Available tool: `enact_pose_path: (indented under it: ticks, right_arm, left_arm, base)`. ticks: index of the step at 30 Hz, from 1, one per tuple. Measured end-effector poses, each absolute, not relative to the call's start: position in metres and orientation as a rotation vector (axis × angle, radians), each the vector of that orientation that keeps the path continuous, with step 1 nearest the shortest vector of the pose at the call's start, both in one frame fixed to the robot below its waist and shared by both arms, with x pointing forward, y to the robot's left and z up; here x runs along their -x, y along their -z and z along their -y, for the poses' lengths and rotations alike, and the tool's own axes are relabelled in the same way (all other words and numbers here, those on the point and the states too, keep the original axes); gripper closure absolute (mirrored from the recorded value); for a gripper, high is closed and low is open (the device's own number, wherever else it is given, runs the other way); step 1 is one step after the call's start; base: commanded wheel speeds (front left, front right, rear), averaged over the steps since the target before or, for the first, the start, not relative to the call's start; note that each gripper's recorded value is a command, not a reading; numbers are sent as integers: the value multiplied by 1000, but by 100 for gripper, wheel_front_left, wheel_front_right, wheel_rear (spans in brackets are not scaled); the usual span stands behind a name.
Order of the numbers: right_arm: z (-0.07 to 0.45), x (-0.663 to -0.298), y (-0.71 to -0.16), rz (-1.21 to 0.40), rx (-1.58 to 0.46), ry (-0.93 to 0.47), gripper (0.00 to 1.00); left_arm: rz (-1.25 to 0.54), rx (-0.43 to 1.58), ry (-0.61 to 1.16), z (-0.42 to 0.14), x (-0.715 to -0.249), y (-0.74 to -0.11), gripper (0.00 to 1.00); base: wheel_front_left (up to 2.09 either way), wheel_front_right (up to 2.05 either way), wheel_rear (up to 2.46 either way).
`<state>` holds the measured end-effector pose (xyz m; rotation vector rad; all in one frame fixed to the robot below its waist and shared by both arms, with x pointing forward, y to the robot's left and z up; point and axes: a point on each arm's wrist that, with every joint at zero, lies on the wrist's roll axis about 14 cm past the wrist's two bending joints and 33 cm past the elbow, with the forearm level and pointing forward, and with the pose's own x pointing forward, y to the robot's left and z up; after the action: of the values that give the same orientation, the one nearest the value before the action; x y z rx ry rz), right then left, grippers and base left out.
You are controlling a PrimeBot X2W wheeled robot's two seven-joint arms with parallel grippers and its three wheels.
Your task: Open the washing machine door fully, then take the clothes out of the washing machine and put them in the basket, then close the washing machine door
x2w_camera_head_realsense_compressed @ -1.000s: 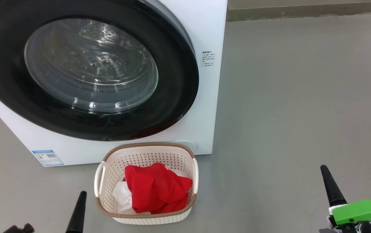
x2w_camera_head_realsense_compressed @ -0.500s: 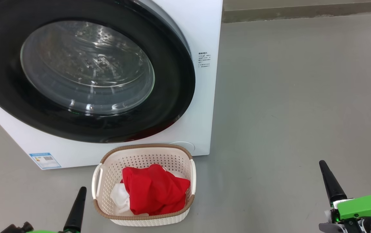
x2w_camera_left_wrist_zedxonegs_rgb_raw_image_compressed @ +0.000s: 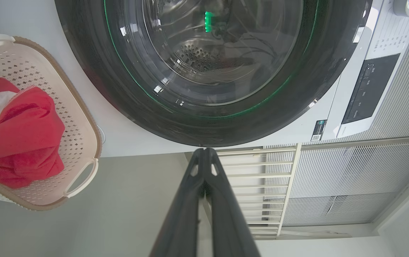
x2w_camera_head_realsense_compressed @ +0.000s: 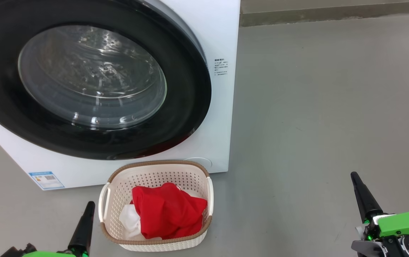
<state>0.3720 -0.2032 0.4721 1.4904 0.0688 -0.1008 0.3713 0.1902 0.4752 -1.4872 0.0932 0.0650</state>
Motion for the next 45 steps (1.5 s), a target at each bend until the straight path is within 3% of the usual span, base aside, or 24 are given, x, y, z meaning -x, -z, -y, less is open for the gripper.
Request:
enact_pose_path:
  ticks: [10, 45]
  right_arm:
    - [205, -376, -481, -41, -1580, 81, 100]
    - [205, -376, -482, -38, -1583, 80, 100]
  left_arm:
    - [-82, 1566, -36, -187, -378, -483, 100]
    - [-81, 1567, -36, -188, -378, -483, 100]
  base:
    - [0, 0, 0]
    - [0, 0, 0]
